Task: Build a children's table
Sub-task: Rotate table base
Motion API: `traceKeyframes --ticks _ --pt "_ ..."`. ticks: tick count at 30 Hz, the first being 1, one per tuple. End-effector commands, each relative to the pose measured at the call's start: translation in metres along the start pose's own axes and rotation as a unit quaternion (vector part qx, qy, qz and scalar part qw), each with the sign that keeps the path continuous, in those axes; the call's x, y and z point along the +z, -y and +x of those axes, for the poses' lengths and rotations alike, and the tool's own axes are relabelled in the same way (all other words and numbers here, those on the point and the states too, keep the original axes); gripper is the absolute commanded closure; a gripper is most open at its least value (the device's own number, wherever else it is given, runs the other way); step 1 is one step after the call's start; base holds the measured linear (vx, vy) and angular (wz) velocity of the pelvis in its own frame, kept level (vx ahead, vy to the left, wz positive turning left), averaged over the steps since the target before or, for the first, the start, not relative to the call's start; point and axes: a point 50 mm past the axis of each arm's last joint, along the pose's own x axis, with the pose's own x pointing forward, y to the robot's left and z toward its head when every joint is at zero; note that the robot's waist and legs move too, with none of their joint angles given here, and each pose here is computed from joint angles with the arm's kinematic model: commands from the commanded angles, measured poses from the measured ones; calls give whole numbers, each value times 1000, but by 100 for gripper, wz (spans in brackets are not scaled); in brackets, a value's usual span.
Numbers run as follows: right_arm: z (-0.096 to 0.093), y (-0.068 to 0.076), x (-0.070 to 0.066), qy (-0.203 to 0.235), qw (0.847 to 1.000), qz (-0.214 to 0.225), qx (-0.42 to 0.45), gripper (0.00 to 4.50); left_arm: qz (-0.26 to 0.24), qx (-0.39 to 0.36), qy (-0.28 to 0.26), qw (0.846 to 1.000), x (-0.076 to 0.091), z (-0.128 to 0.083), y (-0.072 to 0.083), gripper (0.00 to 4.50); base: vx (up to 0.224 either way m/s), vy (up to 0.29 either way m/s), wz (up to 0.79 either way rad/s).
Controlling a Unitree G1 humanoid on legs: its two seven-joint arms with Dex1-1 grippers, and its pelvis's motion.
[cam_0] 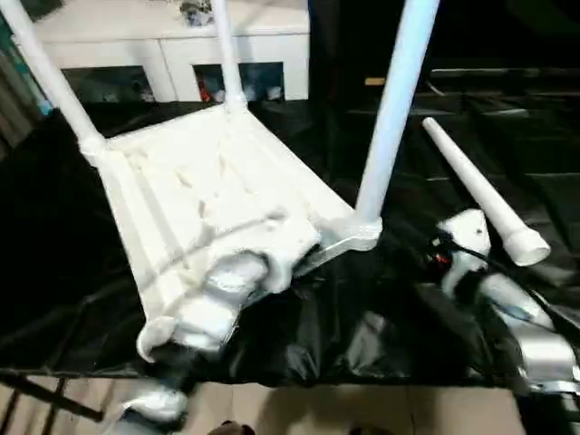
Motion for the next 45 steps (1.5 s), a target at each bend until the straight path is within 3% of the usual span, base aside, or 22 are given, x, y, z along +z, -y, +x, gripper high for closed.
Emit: traceKeyframes --ticks 1,3,6,8,10,11,13,21,22,25,28,31,34,36,41,43,44,45 --pt "5 -12 3 -9 999 -1 35 65 5 55 8 998 9 -15 -23 355 0 0 0" --pt "7 -16 2 -13 999 -2 44 65 6 71 10 997 11 -20 -30 355 0 0 0" --pt "18 -32 2 -22 997 4 77 65 21 150 -13 988 13 -39 -59 355 0 0 0" --pt "22 -36 2 -25 996 6 82 65 26 175 -24 984 12 -46 -67 355 0 0 0" --pt "30 -48 1 -41 994 9 102 65 45 240 -74 967 4 -68 -88 355 0 0 0" --pt "33 -52 0 -54 992 5 110 65 52 257 -97 960 -1 -77 -94 384 0 0 0" --pt "37 -57 -9 -101 989 -2 104 102 67 286 -162 942 -16 -99 -105 391 0 0 0" --pt "43 -56 -6 -108 991 12 74 153 80 311 -231 919 -29 -117 -113 442 0 0 0" --pt "45 -56 -4 -106 991 15 75 181 75 299 -242 920 -33 -116 -110 450 0 0 0" --pt "49 -57 0 -99 992 17 72 198 66 245 -273 928 -47 -111 -100 450 0 0 0" --pt "51 -57 0 -100 992 17 69 225 64 232 -279 929 -50 -110 -97 450 0 0 0" --pt "57 -53 0 -103 993 18 54 242 77 146 -308 937 -57 -106 -83 450 0 0 0" --pt "64 -50 0 -108 993 18 35 269 96 42 -340 935 -62 -106 -69 450 0 0 0" --pt "66 -49 0 -110 993 17 30 289 102 25 -344 933 -61 -106 -68 450 0 0 0" --pt "74 -46 1 -111 994 15 21 333 109 -109 -347 925 -55 -105 -48 450 0 0 0" --pt "76 -47 2 -107 994 15 24 350 106 -152 -329 926 -50 -103 -39 450 0 0 0" --pt "81 -46 4 -103 994 10 26 356 86 -212 -294 928 -40 -99 -25 450 0 0 0" --pt "81 -46 4 -103 994 10 26 362 86 -212 -294 928 -40 -99 -25 450 0 0 0"
